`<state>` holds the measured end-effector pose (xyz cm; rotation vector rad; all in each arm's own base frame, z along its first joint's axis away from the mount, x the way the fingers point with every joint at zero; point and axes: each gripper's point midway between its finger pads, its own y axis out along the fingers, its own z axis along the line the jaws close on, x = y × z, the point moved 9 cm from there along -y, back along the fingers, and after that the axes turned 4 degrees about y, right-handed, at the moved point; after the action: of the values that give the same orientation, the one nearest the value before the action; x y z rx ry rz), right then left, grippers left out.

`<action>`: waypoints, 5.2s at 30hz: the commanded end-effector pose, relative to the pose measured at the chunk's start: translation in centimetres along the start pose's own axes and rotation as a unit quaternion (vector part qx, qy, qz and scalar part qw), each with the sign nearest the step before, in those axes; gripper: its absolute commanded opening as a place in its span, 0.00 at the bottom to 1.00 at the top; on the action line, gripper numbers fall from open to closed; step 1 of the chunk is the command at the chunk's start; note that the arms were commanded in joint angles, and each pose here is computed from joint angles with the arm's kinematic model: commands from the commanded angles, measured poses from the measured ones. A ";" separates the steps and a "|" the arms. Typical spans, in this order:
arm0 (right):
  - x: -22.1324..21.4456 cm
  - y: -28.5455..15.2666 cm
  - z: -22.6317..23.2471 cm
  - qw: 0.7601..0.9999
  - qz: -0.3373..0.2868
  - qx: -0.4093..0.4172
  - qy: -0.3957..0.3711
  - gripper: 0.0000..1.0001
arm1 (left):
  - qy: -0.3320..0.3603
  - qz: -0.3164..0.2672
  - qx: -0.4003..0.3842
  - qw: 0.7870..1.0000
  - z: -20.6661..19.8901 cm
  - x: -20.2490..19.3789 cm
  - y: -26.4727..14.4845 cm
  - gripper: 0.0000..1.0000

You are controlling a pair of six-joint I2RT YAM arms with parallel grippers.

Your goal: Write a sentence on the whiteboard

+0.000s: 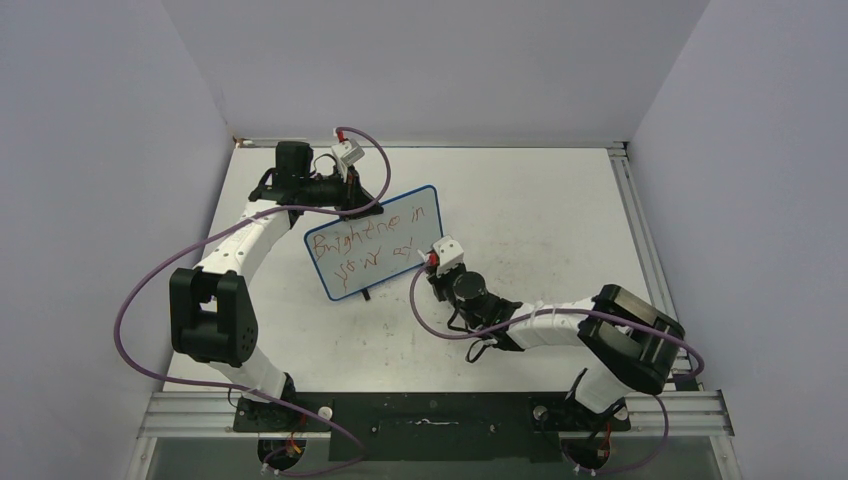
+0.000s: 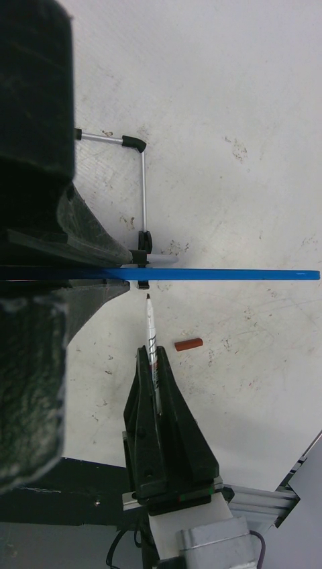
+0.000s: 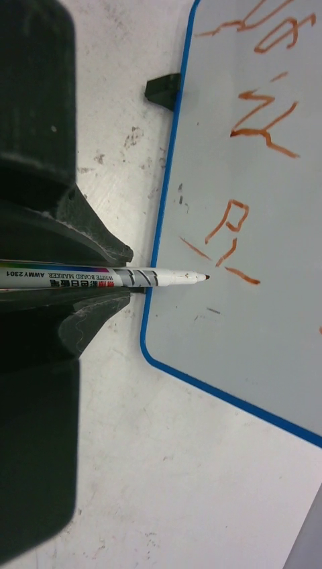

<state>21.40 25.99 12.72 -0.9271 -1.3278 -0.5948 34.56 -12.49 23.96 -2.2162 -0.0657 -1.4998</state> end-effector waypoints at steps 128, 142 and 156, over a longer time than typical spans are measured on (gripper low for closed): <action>-0.4 1.7 -3.0 0.997 -0.003 -0.070 0.016 0.05 | -0.082 0.064 -0.027 0.994 -1.5 -3.4 0.7 0.00; 2.3 -0.1 -3.3 0.997 -0.050 -0.051 0.026 0.05 | -0.080 0.062 -0.019 0.995 -1.6 -3.3 0.7 0.00; 2.8 1.1 -3.8 0.995 -0.060 -0.071 0.022 0.05 | -0.080 0.063 -0.022 0.995 -1.6 -3.3 0.8 0.00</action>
<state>23.75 23.03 13.52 -1.0004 -1.3024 -0.7204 34.55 -12.65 24.02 -2.2127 -0.0653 -1.5039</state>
